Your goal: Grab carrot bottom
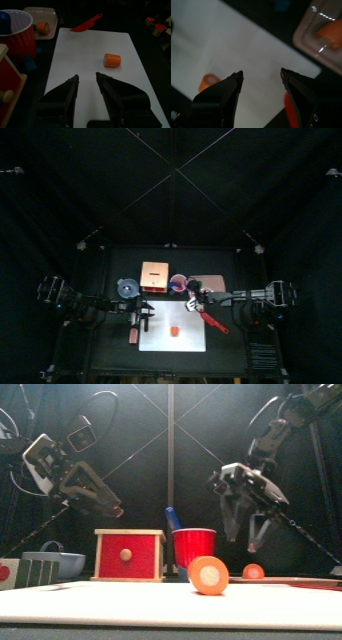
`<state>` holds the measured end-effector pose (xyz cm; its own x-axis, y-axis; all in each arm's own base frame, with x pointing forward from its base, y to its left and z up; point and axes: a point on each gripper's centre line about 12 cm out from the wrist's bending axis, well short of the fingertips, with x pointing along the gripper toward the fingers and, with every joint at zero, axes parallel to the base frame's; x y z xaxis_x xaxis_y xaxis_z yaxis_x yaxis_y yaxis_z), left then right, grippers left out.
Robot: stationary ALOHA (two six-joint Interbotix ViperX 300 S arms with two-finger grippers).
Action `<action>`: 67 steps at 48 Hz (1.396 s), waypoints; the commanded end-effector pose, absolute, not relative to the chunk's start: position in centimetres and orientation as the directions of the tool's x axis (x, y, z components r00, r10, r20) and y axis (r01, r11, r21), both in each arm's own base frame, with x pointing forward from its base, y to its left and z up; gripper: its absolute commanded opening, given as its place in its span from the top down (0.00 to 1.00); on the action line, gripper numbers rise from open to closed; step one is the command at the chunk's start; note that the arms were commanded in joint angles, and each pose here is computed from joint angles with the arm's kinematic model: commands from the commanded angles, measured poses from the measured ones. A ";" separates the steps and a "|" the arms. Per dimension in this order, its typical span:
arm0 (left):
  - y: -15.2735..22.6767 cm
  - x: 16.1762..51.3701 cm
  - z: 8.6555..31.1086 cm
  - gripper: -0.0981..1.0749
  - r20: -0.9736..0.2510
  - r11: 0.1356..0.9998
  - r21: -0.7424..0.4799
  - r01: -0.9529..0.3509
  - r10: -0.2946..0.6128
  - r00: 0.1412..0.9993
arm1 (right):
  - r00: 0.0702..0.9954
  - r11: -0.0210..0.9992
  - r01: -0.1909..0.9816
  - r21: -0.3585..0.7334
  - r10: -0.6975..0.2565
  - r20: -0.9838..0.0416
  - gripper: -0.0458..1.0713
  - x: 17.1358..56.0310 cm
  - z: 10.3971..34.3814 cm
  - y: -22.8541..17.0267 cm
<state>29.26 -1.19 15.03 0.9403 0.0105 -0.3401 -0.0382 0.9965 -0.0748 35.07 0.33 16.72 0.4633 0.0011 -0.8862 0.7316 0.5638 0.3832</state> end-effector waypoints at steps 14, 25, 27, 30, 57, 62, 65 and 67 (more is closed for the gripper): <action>-1.1 29.8 15.9 0.28 -0.313 0.996 -0.075 -0.039 0.014 0.950 | 0.486 0.542 0.692 0.477 0.138 -0.863 0.13 39.8 16.6 6.4; -1.1 29.6 15.7 0.28 -0.321 0.997 -0.068 -0.031 0.007 0.947 | 0.472 0.513 0.712 0.479 0.156 -0.868 0.13 40.8 15.5 6.9; -1.1 29.6 15.7 0.28 -0.321 0.997 -0.067 -0.030 0.007 0.947 | 0.468 0.510 0.716 0.477 0.157 -0.870 0.13 41.0 15.3 6.9; -1.2 29.5 15.6 0.28 -0.323 0.998 -0.064 -0.026 0.004 0.946 | 0.458 0.511 0.721 0.468 0.155 -0.875 0.13 41.1 14.8 7.0; -1.1 29.2 15.3 0.28 -0.333 0.998 -0.055 -0.019 0.000 0.943 | 0.431 0.512 0.743 0.431 0.126 -0.894 0.15 42.3 13.3 5.6; -1.1 29.3 15.4 0.28 -0.332 0.998 -0.055 -0.022 0.002 0.943 | 0.415 0.514 0.749 0.418 0.127 -0.901 0.18 42.1 13.2 5.6; -1.0 29.3 15.4 0.28 -0.332 0.998 -0.055 -0.023 0.004 0.943 | 0.407 0.519 0.750 0.410 0.128 -0.905 0.22 42.0 13.1 5.8; -1.0 29.2 15.3 0.28 -0.333 0.998 -0.055 -0.025 0.005 0.943 | 0.402 0.521 0.750 0.407 0.129 -0.906 0.25 41.9 13.1 5.9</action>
